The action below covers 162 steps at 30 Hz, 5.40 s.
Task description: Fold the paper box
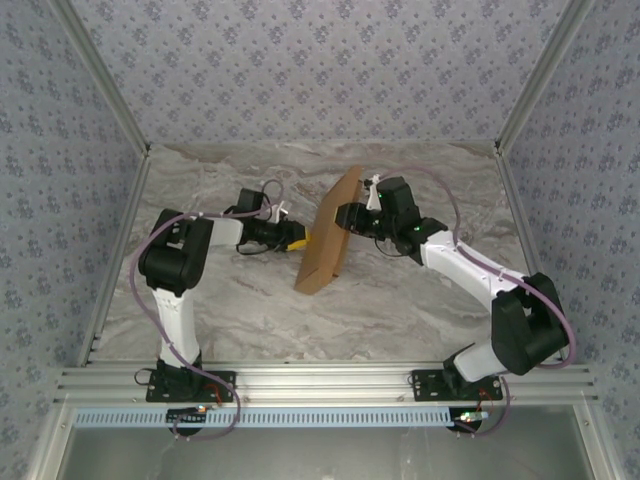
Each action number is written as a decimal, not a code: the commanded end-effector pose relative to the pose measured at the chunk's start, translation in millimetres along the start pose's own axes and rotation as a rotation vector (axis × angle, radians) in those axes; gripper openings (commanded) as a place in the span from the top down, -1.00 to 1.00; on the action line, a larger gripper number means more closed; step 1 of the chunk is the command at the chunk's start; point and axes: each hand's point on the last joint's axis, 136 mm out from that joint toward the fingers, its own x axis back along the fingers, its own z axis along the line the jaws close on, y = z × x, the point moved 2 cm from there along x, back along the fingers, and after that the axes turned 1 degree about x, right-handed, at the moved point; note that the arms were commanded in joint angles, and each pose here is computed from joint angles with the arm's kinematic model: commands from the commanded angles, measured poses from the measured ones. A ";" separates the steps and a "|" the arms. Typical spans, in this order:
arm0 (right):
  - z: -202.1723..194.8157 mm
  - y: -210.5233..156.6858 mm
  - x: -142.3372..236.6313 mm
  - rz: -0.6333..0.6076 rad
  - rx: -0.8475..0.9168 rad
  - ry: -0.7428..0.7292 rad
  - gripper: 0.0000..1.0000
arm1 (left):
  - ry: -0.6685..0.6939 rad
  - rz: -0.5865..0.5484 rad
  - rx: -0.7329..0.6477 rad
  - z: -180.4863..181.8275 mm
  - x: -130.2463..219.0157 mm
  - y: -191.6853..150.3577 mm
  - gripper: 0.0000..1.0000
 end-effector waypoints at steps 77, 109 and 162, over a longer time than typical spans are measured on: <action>0.0 -22.4 -40.6 0.106 0.076 -0.172 0.22 | 0.597 -0.479 -0.871 -142.9 33.5 -126.1 -0.33; 1.0 105.3 109.3 -0.196 0.633 -0.046 -0.26 | 0.082 -0.326 -1.278 -143.3 112.0 -101.5 0.19; -63.4 72.0 51.3 0.168 1.046 -0.042 0.69 | -0.002 -0.037 -1.476 -105.8 117.9 -87.4 0.19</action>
